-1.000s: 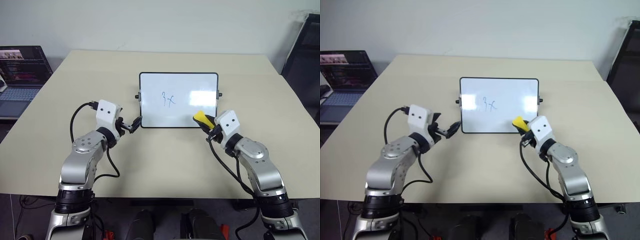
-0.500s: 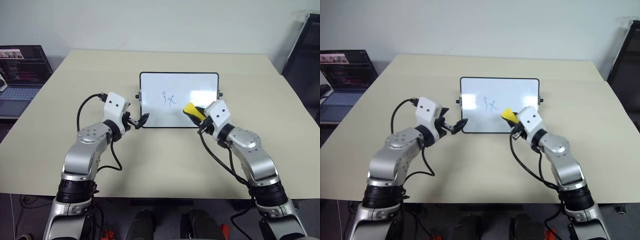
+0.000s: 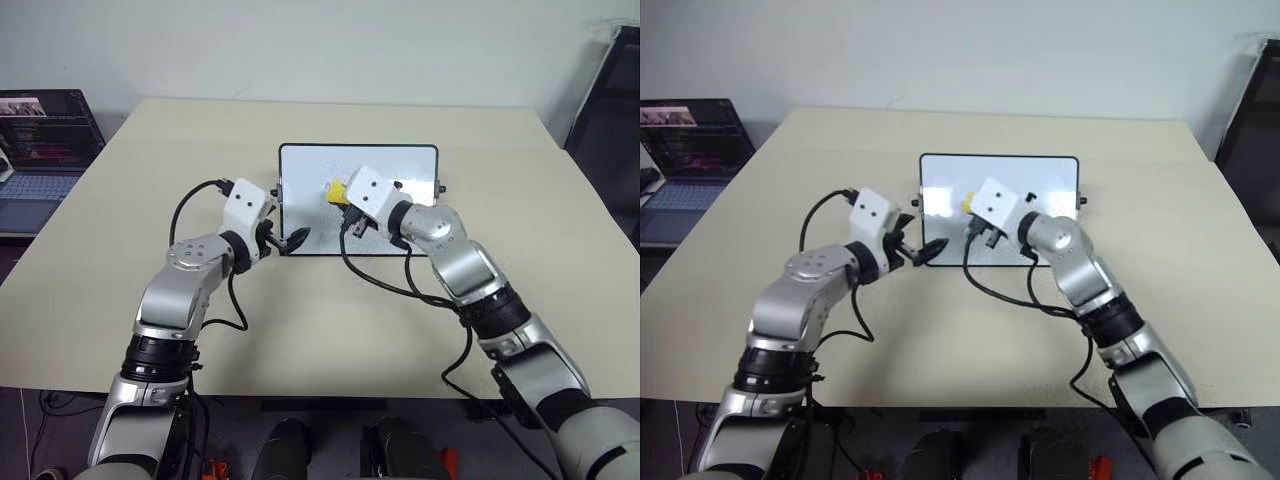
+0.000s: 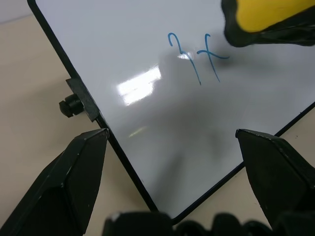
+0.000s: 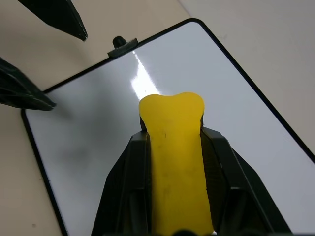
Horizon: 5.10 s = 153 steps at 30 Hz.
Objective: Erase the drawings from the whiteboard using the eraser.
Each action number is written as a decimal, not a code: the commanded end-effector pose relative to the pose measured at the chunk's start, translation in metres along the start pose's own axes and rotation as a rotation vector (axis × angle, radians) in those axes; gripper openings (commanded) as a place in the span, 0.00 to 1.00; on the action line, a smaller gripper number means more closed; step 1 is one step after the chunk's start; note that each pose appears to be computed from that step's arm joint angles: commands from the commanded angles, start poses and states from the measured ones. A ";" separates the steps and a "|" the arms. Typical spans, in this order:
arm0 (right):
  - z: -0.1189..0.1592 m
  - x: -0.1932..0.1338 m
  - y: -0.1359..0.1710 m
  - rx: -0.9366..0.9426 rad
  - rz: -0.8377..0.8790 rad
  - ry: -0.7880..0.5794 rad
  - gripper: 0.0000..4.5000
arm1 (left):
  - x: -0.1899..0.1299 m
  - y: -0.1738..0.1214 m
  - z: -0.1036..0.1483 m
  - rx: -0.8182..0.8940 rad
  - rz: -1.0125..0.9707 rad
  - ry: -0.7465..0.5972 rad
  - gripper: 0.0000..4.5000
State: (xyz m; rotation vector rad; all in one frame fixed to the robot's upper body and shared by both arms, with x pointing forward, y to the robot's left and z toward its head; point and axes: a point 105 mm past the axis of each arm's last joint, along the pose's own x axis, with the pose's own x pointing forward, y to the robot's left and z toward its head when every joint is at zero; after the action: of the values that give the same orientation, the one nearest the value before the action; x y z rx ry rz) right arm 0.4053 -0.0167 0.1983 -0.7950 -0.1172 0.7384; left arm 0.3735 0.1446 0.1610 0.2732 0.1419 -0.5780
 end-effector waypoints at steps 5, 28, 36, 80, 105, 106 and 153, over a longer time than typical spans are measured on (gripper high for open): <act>0.006 0.017 -0.021 -0.104 -0.016 0.028 0.23 | -0.004 -0.013 0.015 0.035 -0.035 -0.032 1.00; -0.016 0.023 -0.024 -0.266 0.004 0.128 0.23 | -0.003 -0.022 0.015 0.030 -0.062 -0.024 1.00; -0.037 0.015 0.010 -0.286 0.224 0.179 0.23 | -0.006 -0.025 0.018 0.027 -0.064 -0.025 1.00; -0.054 0.006 0.001 -0.294 0.228 0.268 0.23 | -0.003 -0.030 0.008 0.006 -0.077 -0.018 1.00; -0.033 0.020 -0.005 -0.298 0.154 0.181 0.22 | -0.004 -0.031 0.005 0.016 -0.081 -0.017 1.00; -0.030 0.021 -0.011 -0.298 0.120 0.174 0.22 | -0.003 -0.031 0.006 0.016 -0.082 -0.018 1.00; -0.016 0.027 -0.021 -0.290 0.050 0.145 0.22 | -0.001 -0.036 0.005 0.009 -0.091 -0.017 1.00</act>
State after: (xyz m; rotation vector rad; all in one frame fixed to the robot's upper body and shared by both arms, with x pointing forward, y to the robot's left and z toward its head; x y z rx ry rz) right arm 0.4401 -0.0199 0.1862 -1.1297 -0.0439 0.7392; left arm 0.3536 0.1162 0.1466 0.2604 0.1859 -0.6735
